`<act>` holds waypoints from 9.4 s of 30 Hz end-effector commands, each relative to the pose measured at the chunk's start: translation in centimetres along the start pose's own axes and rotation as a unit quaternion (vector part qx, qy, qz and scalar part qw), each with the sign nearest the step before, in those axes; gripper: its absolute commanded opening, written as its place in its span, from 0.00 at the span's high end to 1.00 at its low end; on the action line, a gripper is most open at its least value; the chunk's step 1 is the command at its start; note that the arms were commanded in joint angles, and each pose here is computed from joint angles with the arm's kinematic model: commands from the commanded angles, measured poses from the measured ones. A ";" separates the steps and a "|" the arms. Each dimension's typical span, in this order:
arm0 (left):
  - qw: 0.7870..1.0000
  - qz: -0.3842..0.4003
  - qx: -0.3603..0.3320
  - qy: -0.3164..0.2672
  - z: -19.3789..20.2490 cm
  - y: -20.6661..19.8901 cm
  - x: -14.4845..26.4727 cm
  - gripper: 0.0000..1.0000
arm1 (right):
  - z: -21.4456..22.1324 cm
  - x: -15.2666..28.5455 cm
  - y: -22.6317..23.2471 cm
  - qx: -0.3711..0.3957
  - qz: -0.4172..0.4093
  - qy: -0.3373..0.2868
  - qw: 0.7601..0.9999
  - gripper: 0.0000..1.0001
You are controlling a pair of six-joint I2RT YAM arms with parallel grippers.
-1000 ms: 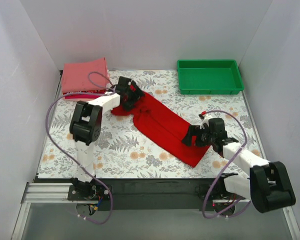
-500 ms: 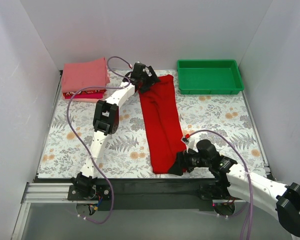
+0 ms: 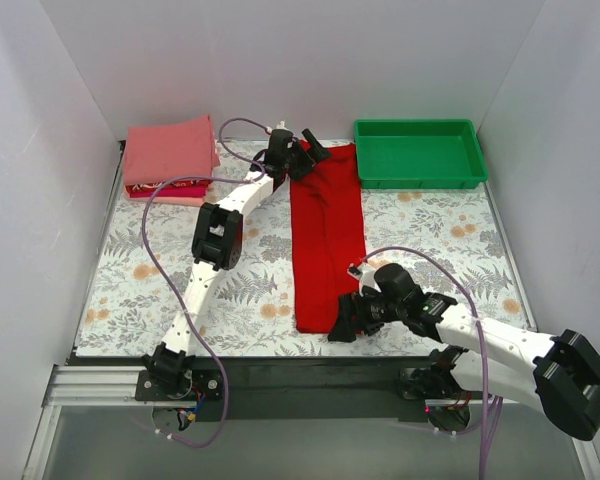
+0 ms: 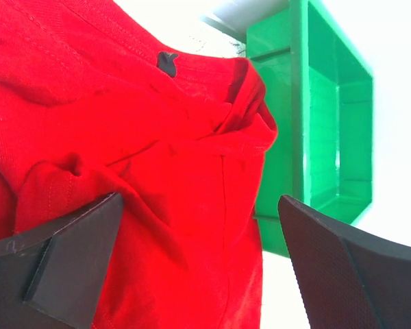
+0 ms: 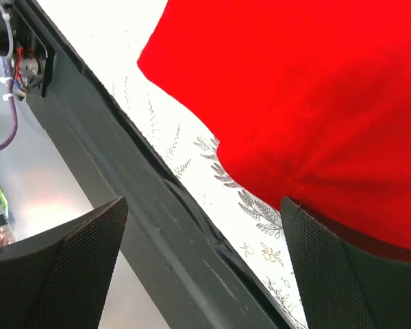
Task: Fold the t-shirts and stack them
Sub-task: Fold the tshirt
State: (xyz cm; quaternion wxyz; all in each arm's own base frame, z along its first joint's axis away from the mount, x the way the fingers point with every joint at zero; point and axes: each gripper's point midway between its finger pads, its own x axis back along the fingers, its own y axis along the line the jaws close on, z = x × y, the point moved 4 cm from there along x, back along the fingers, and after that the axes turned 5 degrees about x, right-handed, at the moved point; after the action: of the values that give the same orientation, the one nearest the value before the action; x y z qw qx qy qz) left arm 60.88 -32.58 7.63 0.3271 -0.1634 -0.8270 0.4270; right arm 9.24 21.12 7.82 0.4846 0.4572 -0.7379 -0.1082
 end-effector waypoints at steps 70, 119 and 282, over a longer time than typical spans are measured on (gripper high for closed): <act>0.938 -0.261 -0.046 0.225 30.0 6.6 40.4 1.00 | 3.6 3.1 -3.9 -0.111 0.159 0.001 0.981 0.99; 0.972 -0.213 -0.097 -0.025 9.2 -0.1 23.2 1.00 | -26.3 5.0 -9.0 -0.016 0.229 -0.270 0.935 0.99; 0.946 -0.312 -0.014 -0.087 0.8 4.1 24.6 1.00 | -35.3 1.2 -15.0 -0.052 0.208 -0.235 0.948 0.99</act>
State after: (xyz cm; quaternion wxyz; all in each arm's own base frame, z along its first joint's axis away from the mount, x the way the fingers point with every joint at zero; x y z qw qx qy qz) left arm 40.65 -18.41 12.98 0.3892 0.1220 -0.8581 0.3119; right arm 43.22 22.40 16.52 0.3714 0.2464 -0.8821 -0.1526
